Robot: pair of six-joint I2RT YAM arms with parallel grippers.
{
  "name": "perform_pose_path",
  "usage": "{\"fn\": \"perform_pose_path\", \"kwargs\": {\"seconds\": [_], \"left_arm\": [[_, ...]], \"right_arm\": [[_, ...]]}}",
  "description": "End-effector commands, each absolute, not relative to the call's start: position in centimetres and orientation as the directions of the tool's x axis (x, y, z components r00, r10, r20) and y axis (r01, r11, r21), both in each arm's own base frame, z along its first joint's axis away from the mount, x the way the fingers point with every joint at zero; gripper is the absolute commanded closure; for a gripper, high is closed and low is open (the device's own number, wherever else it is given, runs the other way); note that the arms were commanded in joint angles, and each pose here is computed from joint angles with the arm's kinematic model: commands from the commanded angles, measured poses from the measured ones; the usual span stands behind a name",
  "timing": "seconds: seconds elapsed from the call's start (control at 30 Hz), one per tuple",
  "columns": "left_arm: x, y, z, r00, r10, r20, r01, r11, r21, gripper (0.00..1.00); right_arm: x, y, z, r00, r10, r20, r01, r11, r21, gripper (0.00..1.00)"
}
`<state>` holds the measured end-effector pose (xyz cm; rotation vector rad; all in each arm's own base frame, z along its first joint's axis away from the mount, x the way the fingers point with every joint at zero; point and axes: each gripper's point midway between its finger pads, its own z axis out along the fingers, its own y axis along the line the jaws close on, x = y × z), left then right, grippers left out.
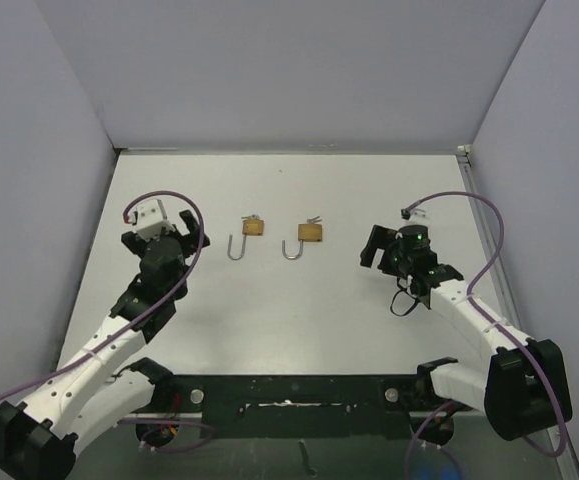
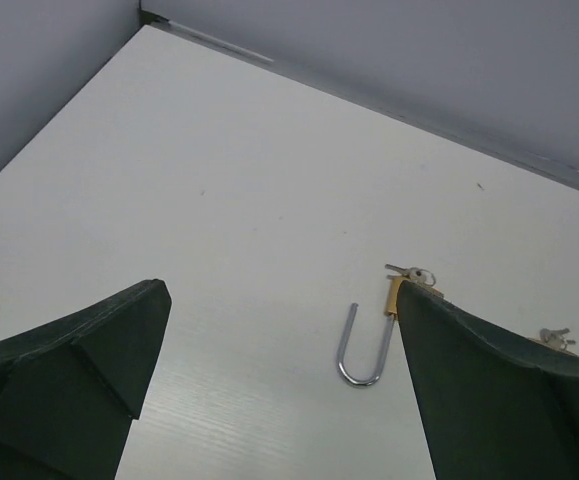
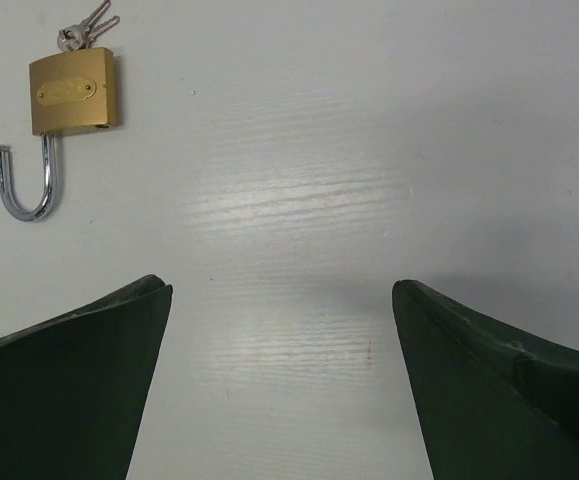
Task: Unlock with the key
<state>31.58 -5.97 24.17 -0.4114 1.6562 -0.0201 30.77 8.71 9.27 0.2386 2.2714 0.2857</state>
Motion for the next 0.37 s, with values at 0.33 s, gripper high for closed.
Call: {"fn": "perform_pose_path", "kwargs": {"seconds": [0.33], "left_arm": [[30.7, -3.3, 25.3, 0.082, -0.34, -0.937, -0.267, 0.898, -0.349, 0.02]], "right_arm": [[32.4, 9.0, 11.2, -0.559, 0.347, -0.753, 0.096, 0.929, 0.357, 0.0]]}}
